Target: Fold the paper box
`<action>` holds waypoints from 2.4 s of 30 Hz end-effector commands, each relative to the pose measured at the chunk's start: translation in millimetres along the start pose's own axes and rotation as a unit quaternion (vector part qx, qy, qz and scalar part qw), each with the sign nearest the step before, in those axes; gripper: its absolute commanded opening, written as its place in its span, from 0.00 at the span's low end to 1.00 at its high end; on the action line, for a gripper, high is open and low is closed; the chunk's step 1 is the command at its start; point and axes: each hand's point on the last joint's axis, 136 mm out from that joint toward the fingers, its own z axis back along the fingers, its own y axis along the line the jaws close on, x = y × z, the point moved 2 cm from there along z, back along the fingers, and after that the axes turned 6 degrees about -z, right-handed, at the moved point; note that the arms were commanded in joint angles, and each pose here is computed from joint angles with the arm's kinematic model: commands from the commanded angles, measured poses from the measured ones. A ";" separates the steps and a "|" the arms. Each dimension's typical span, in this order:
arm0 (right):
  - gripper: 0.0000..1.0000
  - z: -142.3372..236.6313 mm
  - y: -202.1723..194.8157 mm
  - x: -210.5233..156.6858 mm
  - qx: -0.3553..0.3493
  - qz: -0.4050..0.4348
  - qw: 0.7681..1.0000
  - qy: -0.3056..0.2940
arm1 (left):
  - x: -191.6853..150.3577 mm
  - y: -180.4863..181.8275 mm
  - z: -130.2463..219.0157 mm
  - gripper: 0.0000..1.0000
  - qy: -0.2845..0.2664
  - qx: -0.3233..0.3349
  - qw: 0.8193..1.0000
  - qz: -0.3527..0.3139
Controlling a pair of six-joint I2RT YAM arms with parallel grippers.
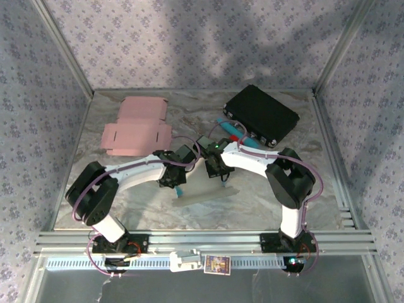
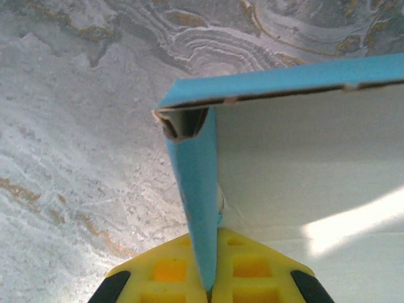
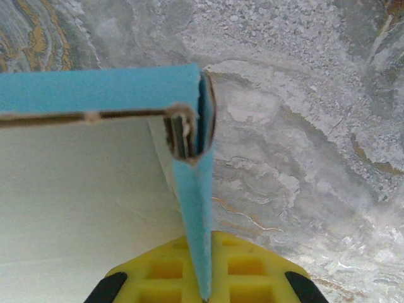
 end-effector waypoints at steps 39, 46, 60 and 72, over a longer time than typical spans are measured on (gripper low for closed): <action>0.00 -0.6 -3.0 -7.6 -0.008 0.007 1.000 0.003 | -17.7 9.9 -3.7 0.25 -0.012 -0.015 1.000 0.007; 0.00 -6.2 -6.6 -6.3 -0.008 -0.011 1.000 0.019 | -20.5 13.2 -9.1 0.22 -0.019 -0.014 1.000 0.015; 0.00 -4.4 -4.7 -3.9 -0.005 -0.011 1.000 0.017 | -23.9 24.3 2.3 0.00 0.006 0.070 0.997 -0.010; 0.00 -11.4 0.1 -7.6 0.027 -0.017 0.999 0.031 | -30.0 10.6 -10.5 0.00 0.036 0.114 0.993 -0.007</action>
